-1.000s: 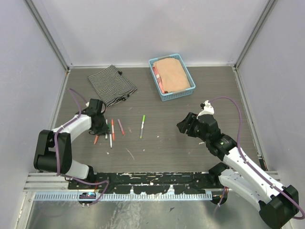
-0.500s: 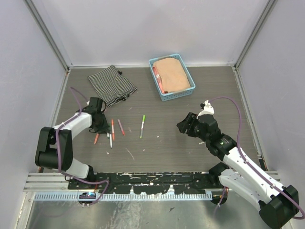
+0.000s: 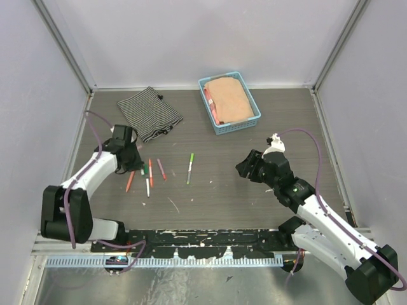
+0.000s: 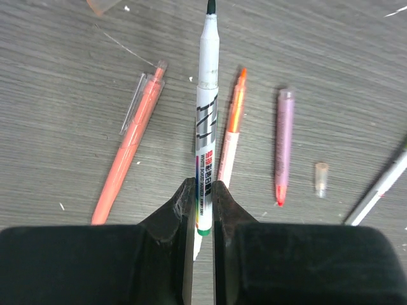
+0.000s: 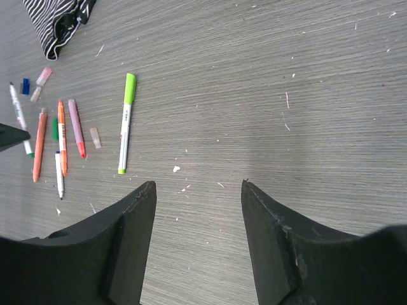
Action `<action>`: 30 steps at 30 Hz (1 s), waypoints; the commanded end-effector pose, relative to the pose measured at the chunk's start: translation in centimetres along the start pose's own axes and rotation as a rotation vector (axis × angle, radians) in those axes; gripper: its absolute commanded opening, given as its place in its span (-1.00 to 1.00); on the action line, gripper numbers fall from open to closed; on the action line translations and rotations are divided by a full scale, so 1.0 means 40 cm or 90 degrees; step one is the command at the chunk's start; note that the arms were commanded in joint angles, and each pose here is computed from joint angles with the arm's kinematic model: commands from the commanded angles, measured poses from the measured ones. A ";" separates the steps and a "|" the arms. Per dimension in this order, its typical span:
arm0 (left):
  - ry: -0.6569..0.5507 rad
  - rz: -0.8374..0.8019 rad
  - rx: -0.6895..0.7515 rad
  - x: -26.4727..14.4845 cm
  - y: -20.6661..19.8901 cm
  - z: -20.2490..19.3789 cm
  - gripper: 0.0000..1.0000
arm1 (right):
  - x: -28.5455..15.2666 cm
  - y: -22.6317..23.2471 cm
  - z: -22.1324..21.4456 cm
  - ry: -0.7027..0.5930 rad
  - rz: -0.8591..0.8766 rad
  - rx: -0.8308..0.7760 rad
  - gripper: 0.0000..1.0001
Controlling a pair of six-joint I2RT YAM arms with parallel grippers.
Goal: Insert the pens into the pen caps
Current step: Pick up the pen from the center of the board.
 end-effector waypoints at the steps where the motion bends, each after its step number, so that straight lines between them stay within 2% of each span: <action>1: -0.061 -0.016 0.018 -0.073 -0.017 0.048 -0.64 | -0.008 0.045 0.050 -0.040 0.032 -0.006 0.22; 5: -0.117 -0.066 0.067 -0.137 -0.084 0.061 -0.61 | -0.004 0.059 0.047 -0.036 0.054 -0.005 0.23; 9: -0.178 -0.138 0.140 -0.200 -0.192 0.052 -0.61 | 0.003 0.106 0.038 -0.018 0.120 0.004 0.23; 18: -0.266 -0.343 0.280 -0.307 -0.422 -0.032 -0.58 | 0.004 0.236 0.032 0.005 0.282 0.069 0.23; 30: -0.259 -0.433 0.345 -0.344 -0.546 -0.106 -0.58 | 0.024 0.393 -0.025 0.019 0.366 0.101 0.22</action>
Point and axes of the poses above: each gripper's point midway between its finger pads, its own x axis out along the fingers, its own y axis along the line the jaws close on, z = x × y, the point moved 2 cm from there along -x, back along the fingers, and after that the axes turned 9 degrees about x, right-handed, at the moved point
